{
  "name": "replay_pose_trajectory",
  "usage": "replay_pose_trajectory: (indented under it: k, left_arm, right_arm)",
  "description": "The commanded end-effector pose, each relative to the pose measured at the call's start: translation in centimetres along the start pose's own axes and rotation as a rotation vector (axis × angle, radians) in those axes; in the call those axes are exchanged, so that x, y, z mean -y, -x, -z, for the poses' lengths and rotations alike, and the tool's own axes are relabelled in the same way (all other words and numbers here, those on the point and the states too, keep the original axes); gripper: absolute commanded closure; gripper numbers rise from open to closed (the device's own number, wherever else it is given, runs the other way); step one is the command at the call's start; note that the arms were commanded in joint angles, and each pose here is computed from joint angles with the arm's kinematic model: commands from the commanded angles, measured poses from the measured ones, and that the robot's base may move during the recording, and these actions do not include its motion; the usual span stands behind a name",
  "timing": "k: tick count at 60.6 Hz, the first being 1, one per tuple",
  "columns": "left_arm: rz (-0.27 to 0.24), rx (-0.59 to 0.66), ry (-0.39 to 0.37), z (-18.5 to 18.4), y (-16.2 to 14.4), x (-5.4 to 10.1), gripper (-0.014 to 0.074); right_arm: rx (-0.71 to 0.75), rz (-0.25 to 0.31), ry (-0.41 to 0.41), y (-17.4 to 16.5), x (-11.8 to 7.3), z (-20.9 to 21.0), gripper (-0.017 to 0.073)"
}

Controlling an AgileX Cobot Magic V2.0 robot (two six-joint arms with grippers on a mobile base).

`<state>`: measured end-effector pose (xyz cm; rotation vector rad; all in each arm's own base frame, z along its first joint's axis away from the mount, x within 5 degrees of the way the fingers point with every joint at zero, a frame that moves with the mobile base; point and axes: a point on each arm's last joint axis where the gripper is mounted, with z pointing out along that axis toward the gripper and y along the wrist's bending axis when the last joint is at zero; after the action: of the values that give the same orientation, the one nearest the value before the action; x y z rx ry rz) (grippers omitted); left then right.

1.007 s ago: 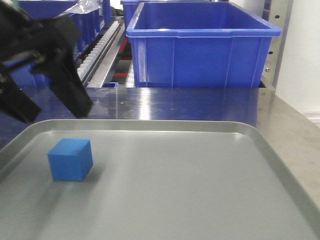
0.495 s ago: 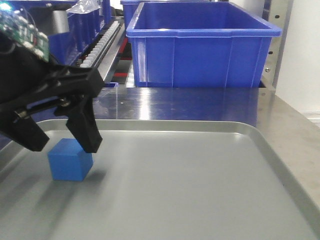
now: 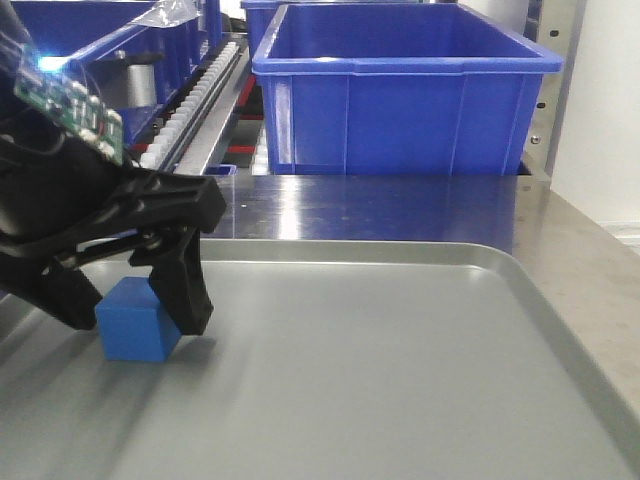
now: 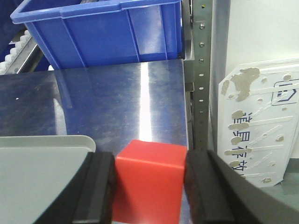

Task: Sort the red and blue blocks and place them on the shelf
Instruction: 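Lower the open left gripper over the blue cube, then close the left gripper on the blue cube and lift it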

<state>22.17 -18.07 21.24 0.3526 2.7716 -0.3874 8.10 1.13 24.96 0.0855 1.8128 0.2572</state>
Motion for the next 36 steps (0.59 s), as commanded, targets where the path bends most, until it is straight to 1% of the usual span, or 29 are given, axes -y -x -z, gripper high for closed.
replay_pose_trajectory:
  k: [1, 4, 20, 29, 36]
  left_arm:
    - [0.001, 0.079, -0.039, 1.11, 1.0, 0.85, 0.0043]
    - [-0.001, 0.077, -0.039, 1.04, 0.97, 0.91, 0.0052]
    - [0.005, 0.074, -0.043, 0.98, 0.96, 0.94, 0.0169]
    - [0.005, 0.074, -0.043, 0.98, 0.96, 0.94, 0.0288]
    - [0.004, 0.072, -0.043, 1.27, 0.87, 0.93, 0.0424]
  right_arm:
    - [0.119, 0.01, 0.001, 1.79, -0.19, 0.27, 0.051]
    - [0.119, 0.01, 0.001, 1.79, -0.19, 0.27, 0.051]
    - [0.119, 0.01, 0.001, 1.79, -0.19, 0.27, 0.051]
    - [0.119, 0.01, 0.001, 1.79, -0.19, 0.27, 0.051]
    - [0.119, 0.01, 0.001, 1.79, -0.19, 0.27, 0.051]
